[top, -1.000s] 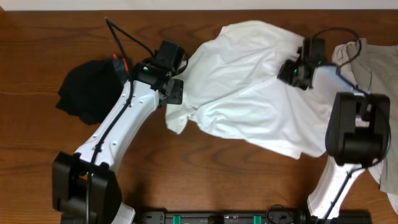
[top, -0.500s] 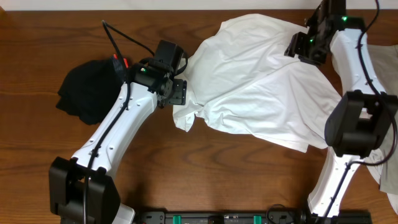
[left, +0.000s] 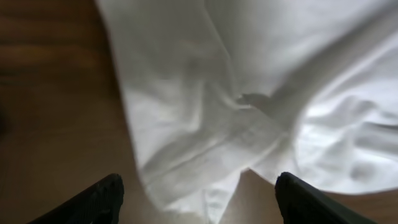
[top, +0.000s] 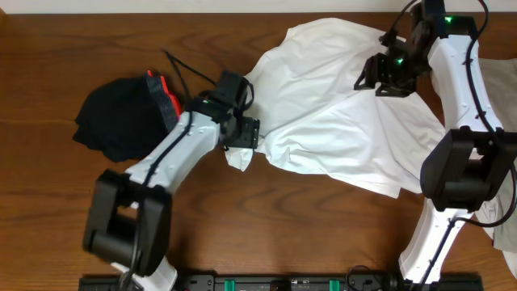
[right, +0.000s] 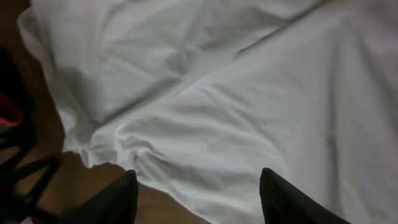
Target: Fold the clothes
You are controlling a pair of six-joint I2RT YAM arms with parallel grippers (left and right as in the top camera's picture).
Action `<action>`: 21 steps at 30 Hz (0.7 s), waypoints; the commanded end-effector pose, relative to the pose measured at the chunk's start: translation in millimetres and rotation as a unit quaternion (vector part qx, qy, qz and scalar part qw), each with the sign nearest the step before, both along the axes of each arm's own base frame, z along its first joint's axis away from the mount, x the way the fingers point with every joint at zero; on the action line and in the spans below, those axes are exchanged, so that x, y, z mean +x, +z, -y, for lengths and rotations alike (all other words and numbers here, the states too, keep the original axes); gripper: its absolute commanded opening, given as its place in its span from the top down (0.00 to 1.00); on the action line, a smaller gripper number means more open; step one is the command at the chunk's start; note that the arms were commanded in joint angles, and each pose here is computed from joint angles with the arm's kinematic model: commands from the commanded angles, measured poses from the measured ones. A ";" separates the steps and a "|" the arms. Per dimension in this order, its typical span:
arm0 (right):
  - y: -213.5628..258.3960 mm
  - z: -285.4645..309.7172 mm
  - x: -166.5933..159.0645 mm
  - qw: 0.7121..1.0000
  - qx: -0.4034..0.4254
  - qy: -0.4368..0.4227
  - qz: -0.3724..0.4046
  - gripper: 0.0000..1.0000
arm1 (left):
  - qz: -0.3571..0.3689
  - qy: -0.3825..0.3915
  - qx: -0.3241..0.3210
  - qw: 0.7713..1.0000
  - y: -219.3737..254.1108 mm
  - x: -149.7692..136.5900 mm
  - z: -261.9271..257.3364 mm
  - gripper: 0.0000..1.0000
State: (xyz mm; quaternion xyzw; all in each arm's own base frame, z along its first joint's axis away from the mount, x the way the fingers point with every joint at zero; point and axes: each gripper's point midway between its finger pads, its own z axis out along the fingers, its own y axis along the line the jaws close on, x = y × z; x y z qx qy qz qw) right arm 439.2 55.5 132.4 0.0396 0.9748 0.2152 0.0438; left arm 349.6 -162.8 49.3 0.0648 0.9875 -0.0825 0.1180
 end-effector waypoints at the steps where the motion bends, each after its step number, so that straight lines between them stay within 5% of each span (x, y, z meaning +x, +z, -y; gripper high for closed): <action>1: 36.9 -19.1 -2.4 0.998 0.017 0.035 0.051 0.37 | -0.030 0.001 0.004 1.000 -24.2 -5.4 1.9 0.20; 3: 42.3 -21.5 -3.5 0.997 0.015 0.039 0.058 0.37 | -0.045 0.001 0.011 0.999 -36.2 -8.2 0.6 0.21; 6: 45.9 -21.6 -4.4 0.997 0.010 0.040 0.063 0.36 | -0.058 0.001 0.017 0.998 -47.9 -10.5 -0.4 0.37; 9: 45.5 -21.3 -5.1 0.997 0.009 0.039 0.061 0.36 | -0.062 0.001 0.019 0.998 -51.3 -11.3 -1.3 0.76; 11: 45.4 -21.2 -5.2 0.997 0.009 0.039 0.061 0.36 | -0.055 0.005 0.028 0.998 -48.3 -9.0 -5.4 0.92; 21: 28.0 -0.3 -15.5 0.998 -0.055 0.031 0.029 0.30 | -0.002 0.069 0.149 0.986 -2.2 1.4 -75.9 0.94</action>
